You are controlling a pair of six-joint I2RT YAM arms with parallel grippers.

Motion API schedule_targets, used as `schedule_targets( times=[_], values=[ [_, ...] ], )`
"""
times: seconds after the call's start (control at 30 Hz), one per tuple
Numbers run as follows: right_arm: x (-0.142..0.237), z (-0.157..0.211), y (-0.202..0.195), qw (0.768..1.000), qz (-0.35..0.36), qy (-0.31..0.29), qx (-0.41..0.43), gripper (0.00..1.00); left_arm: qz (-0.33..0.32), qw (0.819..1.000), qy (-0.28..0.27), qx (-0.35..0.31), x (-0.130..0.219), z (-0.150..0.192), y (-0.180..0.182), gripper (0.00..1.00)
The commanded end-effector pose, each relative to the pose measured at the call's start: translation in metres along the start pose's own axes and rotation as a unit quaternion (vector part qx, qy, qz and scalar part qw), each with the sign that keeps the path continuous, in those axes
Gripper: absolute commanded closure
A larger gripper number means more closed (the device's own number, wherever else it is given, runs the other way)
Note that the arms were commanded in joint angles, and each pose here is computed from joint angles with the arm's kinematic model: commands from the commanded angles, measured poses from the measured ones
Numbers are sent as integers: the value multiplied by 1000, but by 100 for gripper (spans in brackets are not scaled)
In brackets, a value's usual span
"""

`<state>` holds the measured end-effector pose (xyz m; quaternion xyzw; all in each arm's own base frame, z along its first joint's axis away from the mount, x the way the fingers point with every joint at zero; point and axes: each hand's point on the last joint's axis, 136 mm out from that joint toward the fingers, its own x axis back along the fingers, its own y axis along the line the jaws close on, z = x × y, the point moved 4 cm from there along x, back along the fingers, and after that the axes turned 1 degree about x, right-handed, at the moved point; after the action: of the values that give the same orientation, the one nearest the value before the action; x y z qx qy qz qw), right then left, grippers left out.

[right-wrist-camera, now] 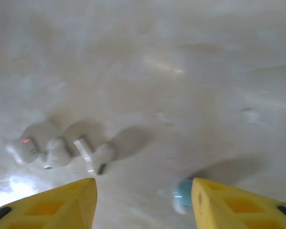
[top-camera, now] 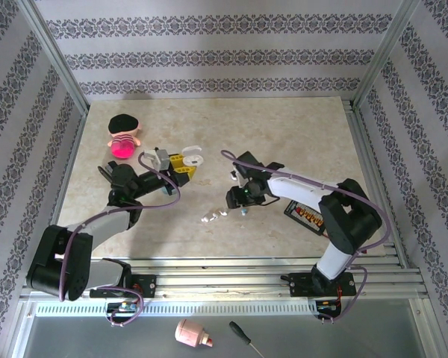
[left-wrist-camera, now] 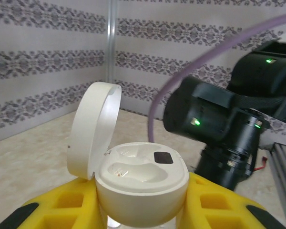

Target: Insert wireless bluetooth earbuds into charging case

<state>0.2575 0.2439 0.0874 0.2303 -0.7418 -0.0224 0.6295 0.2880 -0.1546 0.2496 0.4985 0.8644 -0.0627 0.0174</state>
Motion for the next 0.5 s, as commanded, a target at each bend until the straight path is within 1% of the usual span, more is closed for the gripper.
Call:
schedule_targets(
  times=[0.0,0.13,0.23,0.33,0.47],
  values=[
    [-4,1,30,999,-34,21,29,46,-6,999,-30,-40,13,-20,-1,77],
    [-11,-1,36,999,-35,26,30,48,-45,997,-35,-45,28,-24,9,77],
    [-9,-9,26,999,-25,19,17,49,-60,997,-33,-44,36,-23,12,77],
    [2,-22,3,1000,-16,-3,-17,50,-62,997,-30,-39,37,-20,11,77],
    [13,-34,-44,995,11,-36,-94,51,-58,997,-25,-34,38,-16,9,77]
  ],
)
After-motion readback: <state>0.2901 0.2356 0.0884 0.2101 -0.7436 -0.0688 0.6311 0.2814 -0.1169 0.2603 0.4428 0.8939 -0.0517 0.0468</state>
